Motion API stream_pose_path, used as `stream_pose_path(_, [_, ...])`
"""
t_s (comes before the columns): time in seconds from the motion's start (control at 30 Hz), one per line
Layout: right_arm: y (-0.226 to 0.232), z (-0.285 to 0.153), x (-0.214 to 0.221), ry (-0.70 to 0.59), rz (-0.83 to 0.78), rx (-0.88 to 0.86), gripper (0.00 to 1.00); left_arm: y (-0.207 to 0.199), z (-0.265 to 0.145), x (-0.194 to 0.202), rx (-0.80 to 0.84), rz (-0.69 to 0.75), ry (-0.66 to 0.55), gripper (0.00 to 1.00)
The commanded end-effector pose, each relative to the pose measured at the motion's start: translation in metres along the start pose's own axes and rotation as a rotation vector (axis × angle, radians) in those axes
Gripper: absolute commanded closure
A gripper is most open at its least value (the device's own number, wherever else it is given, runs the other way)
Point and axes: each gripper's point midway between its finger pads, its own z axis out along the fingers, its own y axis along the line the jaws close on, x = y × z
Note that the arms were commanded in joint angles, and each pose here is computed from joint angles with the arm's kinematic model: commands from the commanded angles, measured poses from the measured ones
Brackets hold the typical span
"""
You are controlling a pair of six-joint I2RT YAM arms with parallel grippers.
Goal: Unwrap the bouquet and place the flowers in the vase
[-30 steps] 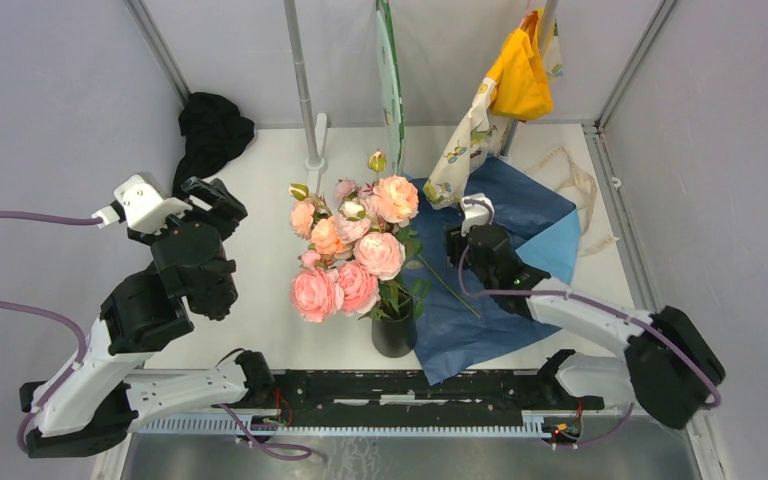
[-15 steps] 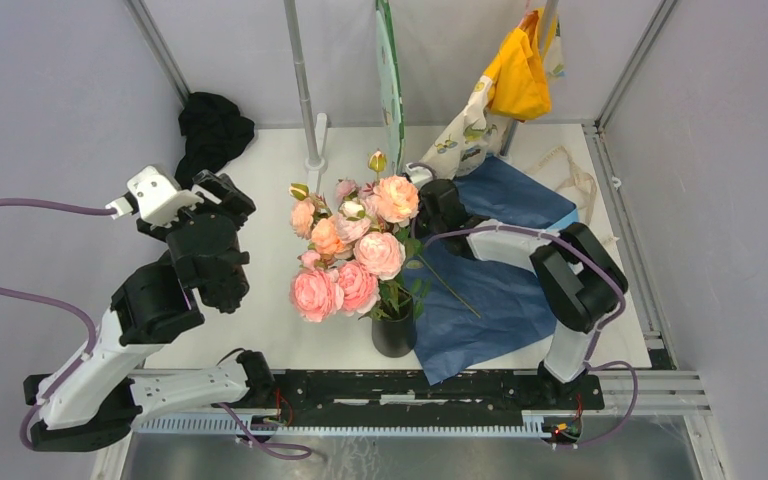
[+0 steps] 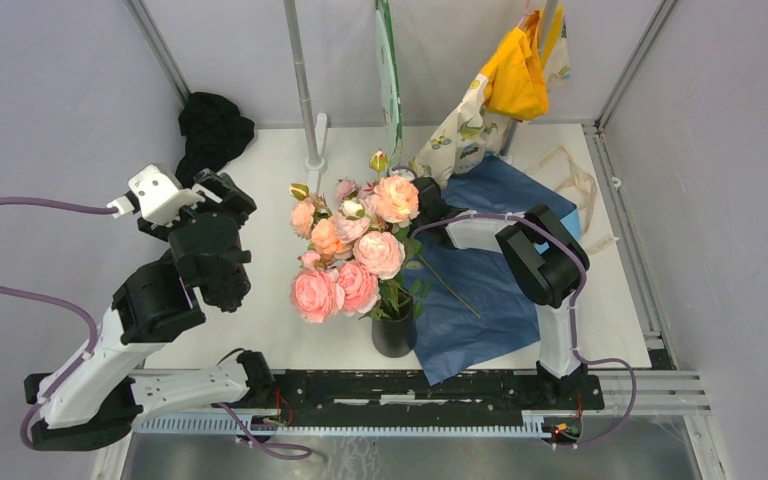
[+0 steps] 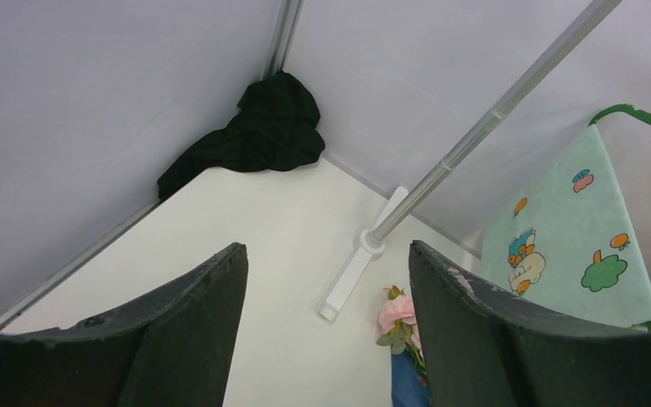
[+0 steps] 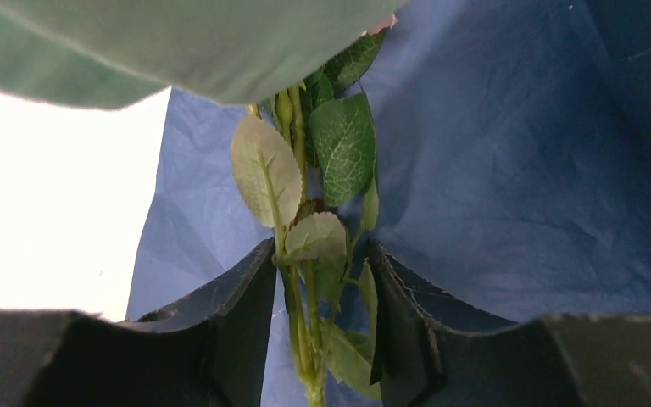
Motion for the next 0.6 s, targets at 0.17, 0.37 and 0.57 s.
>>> stream_pose_path(0.17, [-0.001, 0.01, 0.001, 0.021, -0.008, -0.006, 0.82, 0.01, 0.0, -0.015, -0.022, -0.079, -0.018, 0.24])
stream_pose_path(0.37, [0.007, -0.005, -0.017, -0.022, -0.005, -0.036, 1.0, 0.012, -0.001, -0.017, -0.022, -0.087, -0.018, 0.24])
stream_pose_path(0.57, [0.013, -0.056, -0.042, -0.105, -0.008, -0.047, 1.0, 0.014, -0.001, -0.019, -0.02, -0.094, -0.017, 0.24])
